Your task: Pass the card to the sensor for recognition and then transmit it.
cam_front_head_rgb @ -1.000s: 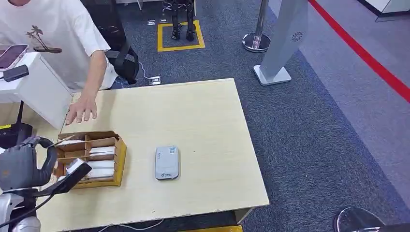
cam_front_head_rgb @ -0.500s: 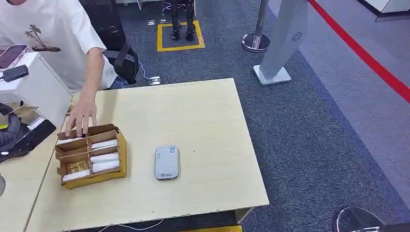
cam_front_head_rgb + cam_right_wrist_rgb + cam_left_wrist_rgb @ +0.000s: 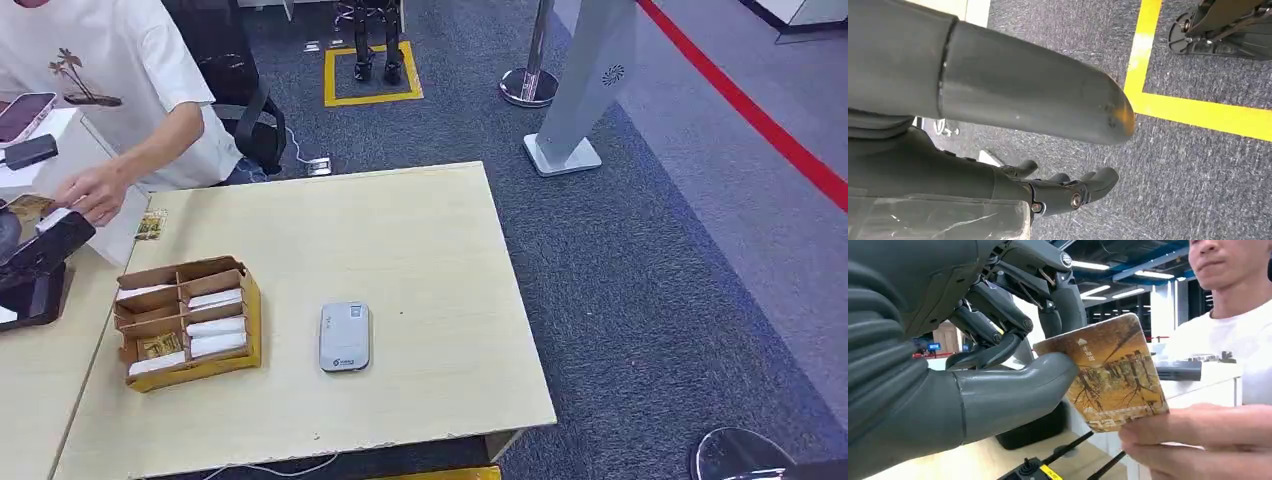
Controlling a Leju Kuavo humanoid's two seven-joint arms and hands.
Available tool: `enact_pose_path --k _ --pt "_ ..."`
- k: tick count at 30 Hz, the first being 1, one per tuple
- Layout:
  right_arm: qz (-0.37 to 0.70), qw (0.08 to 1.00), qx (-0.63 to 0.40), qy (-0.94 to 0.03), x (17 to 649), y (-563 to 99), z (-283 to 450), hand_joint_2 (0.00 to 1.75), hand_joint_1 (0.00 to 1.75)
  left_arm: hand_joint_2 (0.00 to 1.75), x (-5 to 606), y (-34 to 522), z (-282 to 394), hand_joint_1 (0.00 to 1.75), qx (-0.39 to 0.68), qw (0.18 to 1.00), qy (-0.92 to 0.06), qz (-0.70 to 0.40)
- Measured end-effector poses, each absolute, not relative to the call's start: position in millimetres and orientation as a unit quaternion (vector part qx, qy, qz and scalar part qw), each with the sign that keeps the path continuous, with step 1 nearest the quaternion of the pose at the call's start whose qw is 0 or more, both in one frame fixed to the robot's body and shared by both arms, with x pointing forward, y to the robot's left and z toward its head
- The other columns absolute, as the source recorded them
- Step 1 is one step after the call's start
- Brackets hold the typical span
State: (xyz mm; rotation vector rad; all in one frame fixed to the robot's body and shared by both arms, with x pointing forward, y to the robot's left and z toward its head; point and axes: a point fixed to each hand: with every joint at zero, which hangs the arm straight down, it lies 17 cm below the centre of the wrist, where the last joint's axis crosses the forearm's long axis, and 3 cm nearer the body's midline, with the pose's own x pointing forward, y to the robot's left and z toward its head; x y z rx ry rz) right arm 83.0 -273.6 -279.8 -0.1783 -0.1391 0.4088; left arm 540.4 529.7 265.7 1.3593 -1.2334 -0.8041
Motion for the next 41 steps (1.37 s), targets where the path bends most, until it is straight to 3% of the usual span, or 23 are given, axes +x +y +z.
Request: enact_pose_path --k 4,5,6,9,10,19,29,30,41 --pt "0.2 0.973 -0.088 -0.069 83 -274 -280 0.0 0.0 1.75 543 528 263 1.75 0.569 0.54 -0.517 -0.342" --pt "0.2 0.973 -0.088 -0.069 83 -274 -280 0.0 0.0 1.75 543 527 263 1.47 0.569 0.541 -0.517 -0.343" --pt "0.2 0.973 -0.088 -0.069 83 -274 -280 0.0 0.0 1.75 544 527 263 0.0 0.568 0.54 -0.517 -0.342" --pt "0.199 0.974 -0.088 -0.069 83 -274 -280 0.0 0.0 1.75 544 526 264 0.0 0.569 0.54 -0.521 -0.336" --pt "0.199 0.974 -0.088 -0.07 83 -273 -280 0.0 0.0 0.0 544 526 265 0.0 0.57 0.539 -0.523 -0.334" --pt "0.189 0.975 -0.088 -0.071 83 -273 -280 0.0 0.0 0.0 543 512 267 0.0 0.557 0.535 -0.556 -0.306" --pt "0.168 0.979 -0.091 -0.068 76 -275 -281 0.0 0.0 0.0 501 442 250 0.0 0.478 0.503 -0.677 -0.246" --pt "0.165 0.98 -0.091 -0.067 74 -275 -281 0.0 0.0 1.75 491 429 249 0.0 0.46 0.497 -0.697 -0.236" --pt "0.148 0.982 -0.096 -0.069 70 -277 -282 0.0 0.0 1.75 401 338 229 0.0 0.239 0.499 -0.829 -0.078"
